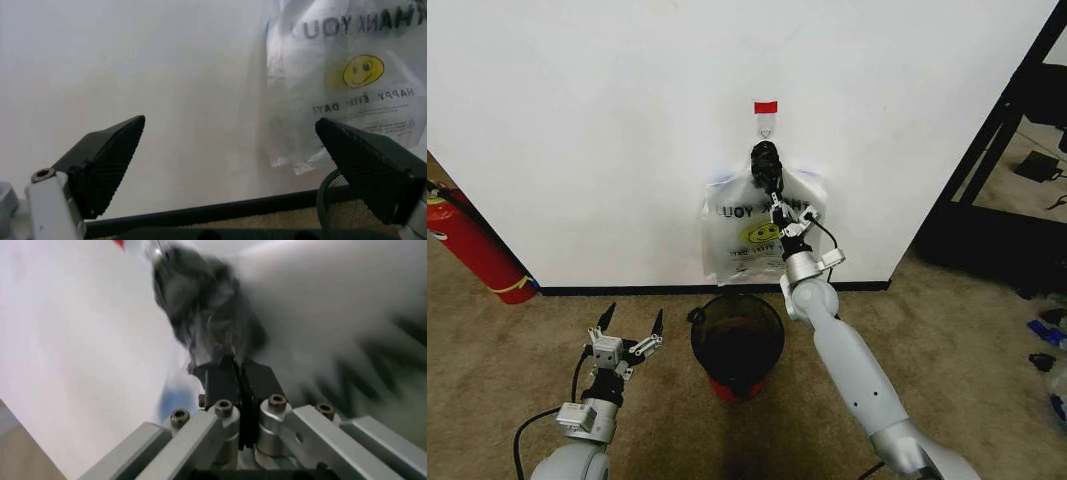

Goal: Pick up the garbage bag from the wall and place it over the trash bin.

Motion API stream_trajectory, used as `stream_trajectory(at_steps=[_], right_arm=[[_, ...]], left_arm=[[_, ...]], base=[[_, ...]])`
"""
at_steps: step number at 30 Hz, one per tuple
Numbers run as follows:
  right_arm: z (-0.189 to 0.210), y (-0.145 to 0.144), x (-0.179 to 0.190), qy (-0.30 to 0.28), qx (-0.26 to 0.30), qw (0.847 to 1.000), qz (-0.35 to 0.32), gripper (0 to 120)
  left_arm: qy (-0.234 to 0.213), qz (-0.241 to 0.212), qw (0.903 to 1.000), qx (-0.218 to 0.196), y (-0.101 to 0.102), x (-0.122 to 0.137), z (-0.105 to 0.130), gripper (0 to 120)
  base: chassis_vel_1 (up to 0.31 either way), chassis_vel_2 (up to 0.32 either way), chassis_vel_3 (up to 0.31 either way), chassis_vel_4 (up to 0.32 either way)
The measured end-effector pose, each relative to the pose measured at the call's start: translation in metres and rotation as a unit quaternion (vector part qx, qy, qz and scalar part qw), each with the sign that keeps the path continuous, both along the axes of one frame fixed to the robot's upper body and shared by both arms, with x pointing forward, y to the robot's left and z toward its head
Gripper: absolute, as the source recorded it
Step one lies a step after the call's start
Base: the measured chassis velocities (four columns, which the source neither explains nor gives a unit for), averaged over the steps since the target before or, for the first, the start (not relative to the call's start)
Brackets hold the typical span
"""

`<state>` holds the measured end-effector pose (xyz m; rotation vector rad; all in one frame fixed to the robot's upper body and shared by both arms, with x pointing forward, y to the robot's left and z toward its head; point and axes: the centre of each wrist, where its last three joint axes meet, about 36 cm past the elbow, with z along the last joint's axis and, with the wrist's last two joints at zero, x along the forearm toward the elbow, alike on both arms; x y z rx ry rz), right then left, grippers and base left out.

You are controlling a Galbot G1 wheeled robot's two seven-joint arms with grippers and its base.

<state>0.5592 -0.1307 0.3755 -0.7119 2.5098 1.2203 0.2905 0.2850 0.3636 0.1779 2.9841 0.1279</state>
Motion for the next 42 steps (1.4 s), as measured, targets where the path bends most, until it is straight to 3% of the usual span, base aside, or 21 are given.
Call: stream_trajectory(at_steps=[5, 12, 29, 42], right_arm=[[-0.037, -0.010, -0.054, 0.026, -0.033, 0.999, 0.010, 0], [-0.069, -0.036, -0.099, 0.044, -0.059, 0.997, 0.005, 0], [-0.109, -0.073, -0.148, 0.060, -0.122, 0.991, -0.001, 0], [-0.139, -0.077, -0.180, 0.081, -0.152, 0.985, 0.000, 0]], left_arm=[[-0.004, 0.003, 1.0000, 0.000, 0.002, 0.001, -0.003, 100], [-0.007, 0.002, 1.0000, -0.003, 0.000, 0.000, -0.003, 100], [-0.011, -0.004, 0.9999, -0.002, -0.002, -0.004, -0.002, 100], [-0.017, -0.003, 0.9998, -0.004, 0.003, -0.001, 0.000, 100]], base=[[0.000, 0.000, 0.000, 0.000], [0.000, 0.000, 0.000, 0.000], [0.000, 0.000, 0.000, 0.000], [0.000, 0.000, 0.000, 0.000]])
